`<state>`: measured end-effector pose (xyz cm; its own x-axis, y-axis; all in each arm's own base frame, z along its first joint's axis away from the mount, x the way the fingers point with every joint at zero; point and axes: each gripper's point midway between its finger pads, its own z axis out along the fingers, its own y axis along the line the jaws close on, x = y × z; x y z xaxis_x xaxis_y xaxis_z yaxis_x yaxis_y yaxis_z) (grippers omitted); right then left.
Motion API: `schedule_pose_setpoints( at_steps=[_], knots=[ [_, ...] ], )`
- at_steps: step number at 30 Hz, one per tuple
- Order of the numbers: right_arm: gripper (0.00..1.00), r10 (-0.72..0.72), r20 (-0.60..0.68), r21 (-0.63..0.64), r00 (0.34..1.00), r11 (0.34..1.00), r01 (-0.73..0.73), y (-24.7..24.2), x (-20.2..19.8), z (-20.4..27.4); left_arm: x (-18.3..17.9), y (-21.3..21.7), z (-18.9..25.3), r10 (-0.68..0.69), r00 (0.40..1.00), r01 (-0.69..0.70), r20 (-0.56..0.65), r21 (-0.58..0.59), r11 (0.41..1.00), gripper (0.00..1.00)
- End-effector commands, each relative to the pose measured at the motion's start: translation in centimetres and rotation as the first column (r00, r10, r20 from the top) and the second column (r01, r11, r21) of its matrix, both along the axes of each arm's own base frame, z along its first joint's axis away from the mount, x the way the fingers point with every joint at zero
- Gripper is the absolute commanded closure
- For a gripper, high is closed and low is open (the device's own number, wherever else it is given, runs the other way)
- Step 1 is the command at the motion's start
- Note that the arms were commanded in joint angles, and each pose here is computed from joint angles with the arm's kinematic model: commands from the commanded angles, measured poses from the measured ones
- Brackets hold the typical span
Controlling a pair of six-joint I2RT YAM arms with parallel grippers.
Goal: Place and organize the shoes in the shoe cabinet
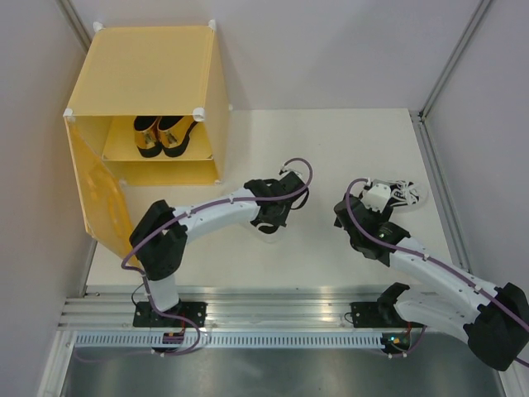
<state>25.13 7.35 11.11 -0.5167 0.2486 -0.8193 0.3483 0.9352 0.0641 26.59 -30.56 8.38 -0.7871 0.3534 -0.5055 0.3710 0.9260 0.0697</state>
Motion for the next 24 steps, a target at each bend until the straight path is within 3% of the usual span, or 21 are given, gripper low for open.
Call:
schedule_pose_setpoints(
  at_steps=[1,8,13,17,18,24],
  knots=[
    [0.14,0.004,0.022,0.024,1.000,1.000,-0.004,0.5,0.5,0.3,-2.4,1.0,2.6,-0.195,0.981,0.194,-0.015,-0.017,0.981,0.98],
    [0.14,0.014,0.005,0.034,1.000,0.999,-0.014,0.8,0.4,-0.4,-7.2,6.6,0.0,-0.266,0.955,0.275,-0.133,0.056,0.960,0.94],
    [0.14,0.025,-0.006,0.054,1.000,0.998,-0.025,1.4,0.6,-0.8,-8.0,8.3,0.1,-0.233,0.965,0.241,-0.117,0.058,0.969,0.82],
    [0.14,0.035,-0.018,0.063,0.999,0.997,-0.033,1.9,0.8,-1.0,-8.4,7.1,0.9,-0.080,0.988,0.076,-0.134,-0.036,0.996,0.65],
    [0.14,0.036,-0.016,0.066,0.999,0.997,-0.034,2.0,0.8,-0.9,-8.3,7.0,1.0,-0.036,0.990,0.030,-0.137,-0.051,0.998,0.55],
    [0.14,0.040,-0.026,0.075,0.999,0.996,-0.038,2.1,0.6,-1.3,-7.2,6.7,2.2,0.228,0.969,-0.240,-0.099,-0.138,0.961,0.48]
  ],
)
